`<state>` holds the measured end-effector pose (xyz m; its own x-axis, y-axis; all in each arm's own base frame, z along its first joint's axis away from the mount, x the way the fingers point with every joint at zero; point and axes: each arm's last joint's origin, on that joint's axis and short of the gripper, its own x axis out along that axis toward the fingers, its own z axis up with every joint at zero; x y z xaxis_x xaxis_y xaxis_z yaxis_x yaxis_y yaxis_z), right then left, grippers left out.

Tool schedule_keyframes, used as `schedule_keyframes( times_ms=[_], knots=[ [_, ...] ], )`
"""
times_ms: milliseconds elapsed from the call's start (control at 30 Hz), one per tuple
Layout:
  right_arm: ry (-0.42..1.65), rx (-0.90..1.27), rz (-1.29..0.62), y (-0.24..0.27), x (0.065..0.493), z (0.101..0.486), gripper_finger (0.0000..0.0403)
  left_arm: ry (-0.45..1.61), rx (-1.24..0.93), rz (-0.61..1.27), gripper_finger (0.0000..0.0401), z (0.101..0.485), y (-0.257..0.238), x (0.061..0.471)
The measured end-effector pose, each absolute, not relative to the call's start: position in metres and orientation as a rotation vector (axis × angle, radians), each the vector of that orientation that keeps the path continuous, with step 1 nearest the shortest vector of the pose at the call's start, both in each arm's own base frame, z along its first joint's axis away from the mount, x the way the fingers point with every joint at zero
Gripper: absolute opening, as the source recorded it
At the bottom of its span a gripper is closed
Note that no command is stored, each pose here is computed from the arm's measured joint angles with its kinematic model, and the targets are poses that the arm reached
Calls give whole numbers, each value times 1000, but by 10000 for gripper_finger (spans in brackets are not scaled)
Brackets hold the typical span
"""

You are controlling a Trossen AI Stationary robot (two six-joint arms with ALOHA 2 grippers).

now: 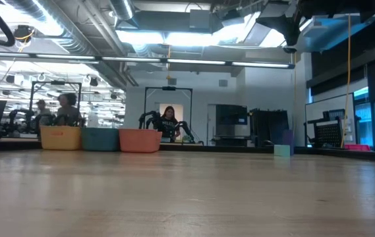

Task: Sort & place blocks by color
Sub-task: Put the orange game piece into the yellow bin

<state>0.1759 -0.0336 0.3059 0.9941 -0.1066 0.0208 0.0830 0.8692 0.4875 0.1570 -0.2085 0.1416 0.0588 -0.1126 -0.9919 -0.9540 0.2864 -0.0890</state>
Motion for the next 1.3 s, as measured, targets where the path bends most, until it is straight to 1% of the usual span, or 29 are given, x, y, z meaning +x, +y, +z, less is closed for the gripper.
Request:
schedule_keyframes(
  times_ms=[233,433,533,767,833,967,1067,1167,1233,1300],
  knots=[
    [-47,508,-99,-34,176,306,355,1356,-1109,869,228,139,-208,156],
    [-47,507,-100,-34,176,306,355,1356,-1111,866,215,139,-208,157],
    [-48,508,-100,-34,176,306,355,1355,-1113,863,198,139,-208,157],
    [-48,508,-100,-34,176,306,355,1375,-1106,817,127,144,-207,155],
    [-47,507,-99,-34,176,306,355,1385,-1107,754,127,152,-207,154],
    [-47,507,-100,-34,176,306,355,1392,-1102,533,127,180,-203,149],
    [-47,507,-100,-34,176,306,355,1308,-1122,342,127,210,-194,145],
    [-48,507,-100,-34,176,306,355,1115,-1130,204,127,241,-175,143],
    [-47,507,-100,-34,176,306,355,958,-1109,151,127,259,-159,143],
    [-48,508,-100,-34,176,306,355,803,-1053,139,127,273,-139,145]
  ],
)
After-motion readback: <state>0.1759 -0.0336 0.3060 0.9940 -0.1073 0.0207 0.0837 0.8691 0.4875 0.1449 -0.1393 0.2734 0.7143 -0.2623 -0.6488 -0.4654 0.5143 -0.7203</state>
